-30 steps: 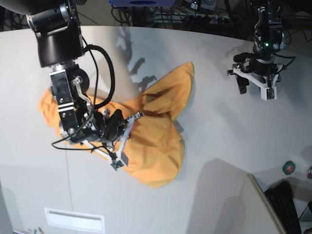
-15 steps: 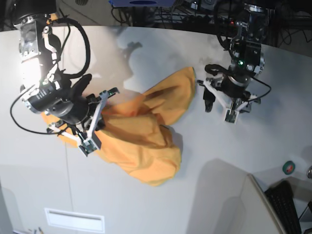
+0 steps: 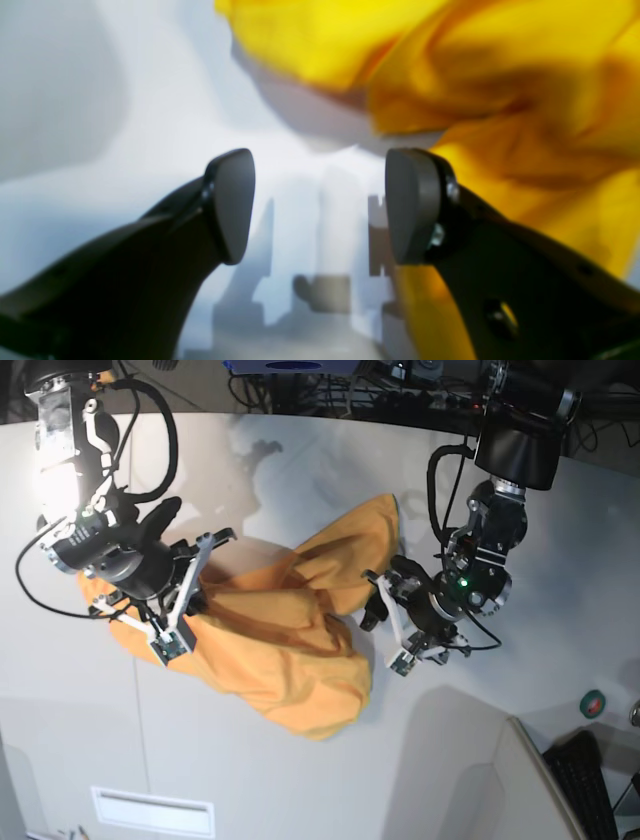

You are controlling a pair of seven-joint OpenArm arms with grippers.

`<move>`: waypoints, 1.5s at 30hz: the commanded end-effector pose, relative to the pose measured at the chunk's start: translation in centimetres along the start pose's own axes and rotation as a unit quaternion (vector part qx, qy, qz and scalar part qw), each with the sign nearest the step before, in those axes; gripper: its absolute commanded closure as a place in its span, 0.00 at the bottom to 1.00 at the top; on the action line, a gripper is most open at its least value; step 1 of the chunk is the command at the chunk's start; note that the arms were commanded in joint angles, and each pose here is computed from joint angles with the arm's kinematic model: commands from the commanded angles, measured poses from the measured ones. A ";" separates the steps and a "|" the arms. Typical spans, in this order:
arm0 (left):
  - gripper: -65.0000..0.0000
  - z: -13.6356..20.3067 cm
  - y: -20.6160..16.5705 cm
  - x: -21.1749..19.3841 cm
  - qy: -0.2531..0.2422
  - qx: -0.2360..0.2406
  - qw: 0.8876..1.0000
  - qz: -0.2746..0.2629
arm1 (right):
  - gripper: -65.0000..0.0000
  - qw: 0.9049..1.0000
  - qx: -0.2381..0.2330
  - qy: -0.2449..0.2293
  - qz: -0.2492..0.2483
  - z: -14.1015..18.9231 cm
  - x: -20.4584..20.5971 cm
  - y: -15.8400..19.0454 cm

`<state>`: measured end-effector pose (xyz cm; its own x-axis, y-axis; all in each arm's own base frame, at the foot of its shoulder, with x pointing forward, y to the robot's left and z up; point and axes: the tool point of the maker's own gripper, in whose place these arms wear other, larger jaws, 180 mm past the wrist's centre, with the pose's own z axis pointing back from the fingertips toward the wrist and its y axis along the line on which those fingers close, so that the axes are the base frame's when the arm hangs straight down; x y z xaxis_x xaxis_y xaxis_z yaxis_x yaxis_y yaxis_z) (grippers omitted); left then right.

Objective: Layout the t-shirt on the table in an organized manner, then fold the t-shirt properly
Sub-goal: 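Lower the left gripper onto the shirt and grasp another edge, then lift the shirt with both grippers and shake it out over the table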

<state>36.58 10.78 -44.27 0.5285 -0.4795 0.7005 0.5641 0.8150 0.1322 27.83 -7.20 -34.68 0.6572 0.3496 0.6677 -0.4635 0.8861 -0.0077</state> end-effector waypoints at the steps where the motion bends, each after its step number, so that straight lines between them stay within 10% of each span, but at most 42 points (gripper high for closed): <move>1: 0.40 0.0 0.8 2.0 -0.025 0.001 1.000 -0.005 | 1.00 1.000 -0.004 -0.022 0.003 0.3 1.2 -0.3; 18: 0.42 -4.9 -4.5 5.0 -0.049 -0.107 0.992 0.034 | 1.00 1.000 -0.004 -0.021 0.003 0.3 1.2 -0.3; 25: 1.00 -4.2 -3.3 5.4 -0.044 -0.095 0.994 0.015 | 1.00 0.999 -0.041 -0.030 -0.020 0.9 1.5 -3.4; 27: 1.00 -4.1 -2.7 5.3 -0.026 -0.090 0.996 0.007 | 1.00 0.998 -0.051 -0.035 -0.018 1.0 2.1 -4.4; 45: 1.00 0.2 3.0 28.7 -0.095 0.016 0.981 -0.167 | 1.00 0.980 -0.121 -0.157 0.010 0.3 16.3 -14.4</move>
<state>51.91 0.02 -27.23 0.2492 -0.6802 0.6894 0.6954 0.6211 0.3614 44.06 -14.10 -25.97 0.4801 0.2967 0.8255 -0.3114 0.9374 -0.1558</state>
